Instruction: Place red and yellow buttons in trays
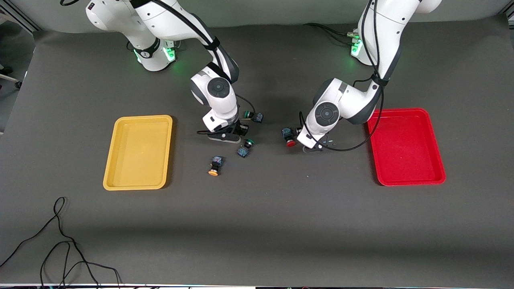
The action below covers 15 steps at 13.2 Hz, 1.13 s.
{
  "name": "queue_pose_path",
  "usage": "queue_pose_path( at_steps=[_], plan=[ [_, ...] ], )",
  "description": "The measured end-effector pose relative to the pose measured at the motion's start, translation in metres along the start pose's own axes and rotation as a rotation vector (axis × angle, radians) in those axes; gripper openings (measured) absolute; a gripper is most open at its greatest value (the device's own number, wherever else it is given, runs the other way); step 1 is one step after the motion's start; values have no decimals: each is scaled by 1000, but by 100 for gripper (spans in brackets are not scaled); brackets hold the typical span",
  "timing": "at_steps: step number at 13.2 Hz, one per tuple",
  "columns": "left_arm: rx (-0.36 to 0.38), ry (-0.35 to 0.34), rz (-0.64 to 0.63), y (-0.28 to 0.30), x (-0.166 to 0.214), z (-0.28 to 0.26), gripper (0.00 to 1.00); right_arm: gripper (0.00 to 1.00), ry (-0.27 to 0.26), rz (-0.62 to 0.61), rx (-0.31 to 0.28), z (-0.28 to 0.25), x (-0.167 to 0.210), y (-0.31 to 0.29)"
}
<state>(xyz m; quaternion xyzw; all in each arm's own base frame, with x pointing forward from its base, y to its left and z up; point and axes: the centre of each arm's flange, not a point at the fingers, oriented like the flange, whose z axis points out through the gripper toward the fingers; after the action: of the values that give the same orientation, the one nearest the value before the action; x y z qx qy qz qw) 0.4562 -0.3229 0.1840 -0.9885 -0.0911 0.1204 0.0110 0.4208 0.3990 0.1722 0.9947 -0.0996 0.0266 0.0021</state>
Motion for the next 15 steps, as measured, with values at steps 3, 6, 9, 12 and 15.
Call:
queue_pose_path(
  at_steps=[3,6,9,12,15],
  plan=[
    [-1,2,-14,-2,2,-7,45,34,2,3,4,-10,6,-5],
    [40,-46,-44,-18,11,-69,45,34,-56,13,-65,-64,24,-18],
    [83,-43,1,-83,29,-178,45,34,-110,-21,-108,-143,62,-12],
    [96,-63,54,-186,41,-229,45,34,-162,-129,-102,-193,130,63],
    [72,-81,68,-278,55,-205,45,34,-177,-235,-79,-218,191,174]
  ],
)
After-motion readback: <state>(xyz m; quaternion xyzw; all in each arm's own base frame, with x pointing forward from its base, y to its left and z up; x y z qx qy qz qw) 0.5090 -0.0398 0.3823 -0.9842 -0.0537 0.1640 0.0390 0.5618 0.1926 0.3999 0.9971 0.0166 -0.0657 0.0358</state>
